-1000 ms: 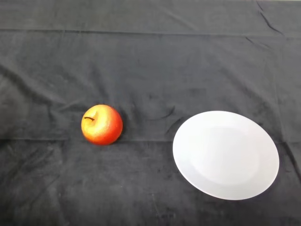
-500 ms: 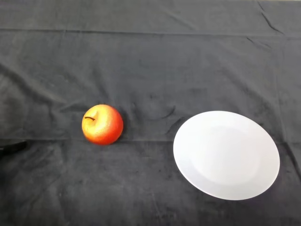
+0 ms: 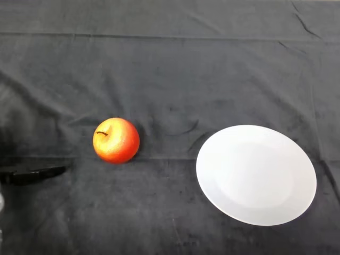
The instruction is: Move the apple to the plate
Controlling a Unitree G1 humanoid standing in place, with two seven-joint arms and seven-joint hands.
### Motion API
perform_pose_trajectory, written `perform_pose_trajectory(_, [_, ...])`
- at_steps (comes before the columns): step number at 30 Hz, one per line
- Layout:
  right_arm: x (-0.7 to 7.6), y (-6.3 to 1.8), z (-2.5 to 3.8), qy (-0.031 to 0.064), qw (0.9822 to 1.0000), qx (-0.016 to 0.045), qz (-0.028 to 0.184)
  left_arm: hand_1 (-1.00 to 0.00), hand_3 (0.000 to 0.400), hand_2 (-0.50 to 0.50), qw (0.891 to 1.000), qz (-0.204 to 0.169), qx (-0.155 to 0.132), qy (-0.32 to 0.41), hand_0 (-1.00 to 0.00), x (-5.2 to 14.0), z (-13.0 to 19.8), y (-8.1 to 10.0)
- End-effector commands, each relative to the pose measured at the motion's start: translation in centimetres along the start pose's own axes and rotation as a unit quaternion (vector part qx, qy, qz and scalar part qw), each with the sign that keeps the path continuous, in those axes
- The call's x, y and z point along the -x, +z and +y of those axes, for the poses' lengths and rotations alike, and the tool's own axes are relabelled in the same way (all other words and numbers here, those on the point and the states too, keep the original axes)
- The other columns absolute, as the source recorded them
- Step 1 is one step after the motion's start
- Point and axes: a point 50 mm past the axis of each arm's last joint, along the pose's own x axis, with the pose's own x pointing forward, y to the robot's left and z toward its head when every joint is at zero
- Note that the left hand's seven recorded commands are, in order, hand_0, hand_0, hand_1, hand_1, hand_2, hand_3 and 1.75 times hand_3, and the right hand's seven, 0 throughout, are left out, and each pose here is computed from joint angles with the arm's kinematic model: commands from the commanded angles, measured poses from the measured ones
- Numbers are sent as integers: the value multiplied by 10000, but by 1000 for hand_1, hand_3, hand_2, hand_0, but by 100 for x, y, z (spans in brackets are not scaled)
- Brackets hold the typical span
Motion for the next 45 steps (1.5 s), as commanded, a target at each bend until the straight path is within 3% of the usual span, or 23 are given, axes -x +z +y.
perform_pose_trajectory(1, [-26,76,73,113,9998,-27,-155,0,0,0,9980,-553,-51,-307,0,-94,-147,266])
perform_pose_trajectory(21, [-26,76,73,112,9998,-24,-154,0,0,0,9825,-989,61,-1577,0,-29,-773,417])
perform_pose_trajectory(33, [-26,76,73,111,9998,-23,-154,0,0,0,9683,-1092,-44,-2245,0,38,-1069,464])
perform_pose_trajectory(40, [-26,76,73,111,9998,-24,-154,-86,35,43,9585,-1193,-140,-2585,0,71,-1253,533])
perform_pose_trajectory(45, [-26,76,73,111,9998,-24,-154,-204,82,102,9513,-1265,-232,-2801,0,94,-1352,572])
